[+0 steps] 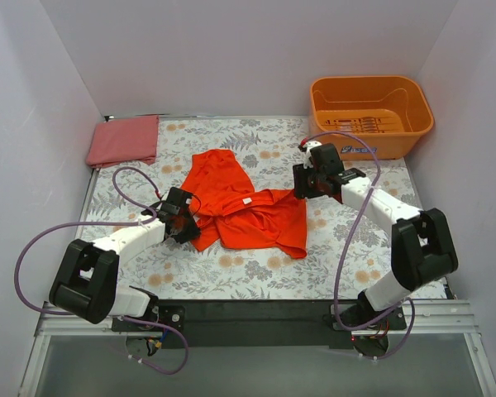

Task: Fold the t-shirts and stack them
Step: Flatten the tshirt out

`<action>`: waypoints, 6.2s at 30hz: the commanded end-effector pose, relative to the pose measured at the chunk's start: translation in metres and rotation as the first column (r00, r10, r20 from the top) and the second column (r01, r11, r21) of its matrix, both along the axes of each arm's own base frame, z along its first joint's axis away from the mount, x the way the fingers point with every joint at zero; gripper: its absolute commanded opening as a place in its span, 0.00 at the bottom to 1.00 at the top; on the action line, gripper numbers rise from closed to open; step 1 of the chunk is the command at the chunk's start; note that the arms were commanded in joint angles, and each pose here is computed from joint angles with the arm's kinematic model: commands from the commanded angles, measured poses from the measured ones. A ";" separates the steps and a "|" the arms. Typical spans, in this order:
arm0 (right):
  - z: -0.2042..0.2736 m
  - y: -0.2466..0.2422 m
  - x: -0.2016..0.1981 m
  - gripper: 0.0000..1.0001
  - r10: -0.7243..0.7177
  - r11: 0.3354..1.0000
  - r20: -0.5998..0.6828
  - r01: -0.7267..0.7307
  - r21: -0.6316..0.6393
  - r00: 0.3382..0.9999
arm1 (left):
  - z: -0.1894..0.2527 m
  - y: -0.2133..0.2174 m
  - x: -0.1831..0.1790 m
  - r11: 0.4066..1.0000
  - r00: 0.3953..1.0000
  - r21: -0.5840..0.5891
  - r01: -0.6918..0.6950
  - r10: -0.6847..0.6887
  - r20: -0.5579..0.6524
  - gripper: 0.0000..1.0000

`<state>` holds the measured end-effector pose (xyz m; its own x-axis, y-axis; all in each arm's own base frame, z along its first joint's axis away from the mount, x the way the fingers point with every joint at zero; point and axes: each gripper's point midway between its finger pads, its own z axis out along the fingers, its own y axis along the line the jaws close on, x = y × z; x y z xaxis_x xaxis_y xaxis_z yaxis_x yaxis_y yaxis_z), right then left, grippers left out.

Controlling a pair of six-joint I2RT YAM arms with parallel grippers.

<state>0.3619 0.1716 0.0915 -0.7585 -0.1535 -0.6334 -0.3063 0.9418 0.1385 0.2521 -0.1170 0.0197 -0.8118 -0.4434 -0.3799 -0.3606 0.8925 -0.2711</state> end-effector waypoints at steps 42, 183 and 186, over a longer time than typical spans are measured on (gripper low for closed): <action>-0.056 0.042 -0.080 0.41 -0.257 0.932 -0.074 0.226 -0.283 0.964 | 0.011 -0.007 -0.006 0.998 0.999 -0.058 0.038 -0.036 0.028 0.23; -0.050 -0.154 -0.113 0.03 -0.527 0.846 -0.149 0.533 0.005 0.837 | 0.023 0.102 0.015 0.944 0.974 0.257 -0.206 0.222 -0.035 0.00; -0.050 -0.155 -0.117 0.03 -0.527 0.846 -0.150 0.533 -0.004 0.836 | 0.022 0.113 0.023 0.937 0.969 0.259 -0.235 0.248 -0.016 0.00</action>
